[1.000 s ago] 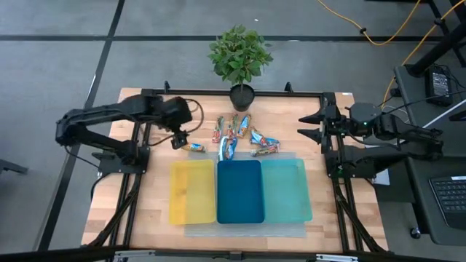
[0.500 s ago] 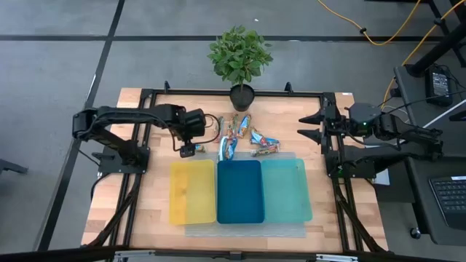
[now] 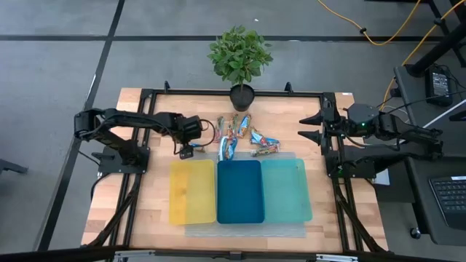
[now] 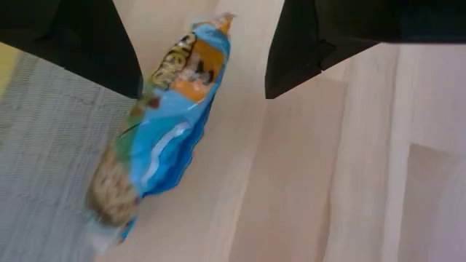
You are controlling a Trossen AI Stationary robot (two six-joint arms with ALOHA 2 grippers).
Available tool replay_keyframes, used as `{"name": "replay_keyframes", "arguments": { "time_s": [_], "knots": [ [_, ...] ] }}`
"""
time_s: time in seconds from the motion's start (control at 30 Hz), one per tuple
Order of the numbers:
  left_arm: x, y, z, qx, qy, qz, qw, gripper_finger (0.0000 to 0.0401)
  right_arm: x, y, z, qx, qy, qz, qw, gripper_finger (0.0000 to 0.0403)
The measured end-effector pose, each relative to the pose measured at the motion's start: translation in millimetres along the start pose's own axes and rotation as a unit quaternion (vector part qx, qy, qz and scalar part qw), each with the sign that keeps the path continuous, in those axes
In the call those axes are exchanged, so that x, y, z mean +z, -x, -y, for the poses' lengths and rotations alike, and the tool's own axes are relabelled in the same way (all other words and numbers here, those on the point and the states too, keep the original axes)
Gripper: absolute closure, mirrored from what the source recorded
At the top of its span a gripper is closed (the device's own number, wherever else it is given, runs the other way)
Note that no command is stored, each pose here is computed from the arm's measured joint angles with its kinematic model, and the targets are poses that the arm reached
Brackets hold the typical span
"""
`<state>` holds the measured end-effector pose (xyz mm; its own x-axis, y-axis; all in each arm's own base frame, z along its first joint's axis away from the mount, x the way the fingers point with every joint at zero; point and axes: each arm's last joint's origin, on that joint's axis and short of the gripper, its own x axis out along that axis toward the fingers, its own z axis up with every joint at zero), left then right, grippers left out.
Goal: Pick and place Granola Bars by type
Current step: Put the yellow granola bar into the yellow bin
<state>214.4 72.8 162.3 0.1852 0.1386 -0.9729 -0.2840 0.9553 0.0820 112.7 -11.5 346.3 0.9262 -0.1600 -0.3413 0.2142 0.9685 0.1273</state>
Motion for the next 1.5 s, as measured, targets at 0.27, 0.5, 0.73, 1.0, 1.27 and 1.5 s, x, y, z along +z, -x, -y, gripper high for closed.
{"name": "replay_keyframes", "arguments": {
  "time_s": [0.27,0.5,0.73,1.0,1.27,1.5],
  "knots": [
    [-13,-12,1,-0.011,0.002,-0.013,1.0,0.012,0,0,0,0.0,0.006,0.0,1.0,0.0183],
    [-20,-19,1,-0.007,0.009,-0.015,1.0,0.0121,0,0,0,0.0,0.006,0.0,1.0,0.0183],
    [-20,-19,1,0.004,0.007,-0.015,1.0,0.0161,0,0,0,0.0,0.007,0.0,1.0,0.0182],
    [-20,-19,1,0.008,0.01,-0.016,1.0,0.0284,0,0,0,0.0,0.007,0.001,1.0,0.0182],
    [0,-4,-1,0.003,0.044,0.018,0.999,0.0363,0,0,0,0.0,0.008,0.001,1.0,0.0182],
    [49,50,-7,0.007,0.029,0.104,0.994,0.0349,0,0,0,-0.001,0.009,0.001,1.0,0.0182]
  ]
}}
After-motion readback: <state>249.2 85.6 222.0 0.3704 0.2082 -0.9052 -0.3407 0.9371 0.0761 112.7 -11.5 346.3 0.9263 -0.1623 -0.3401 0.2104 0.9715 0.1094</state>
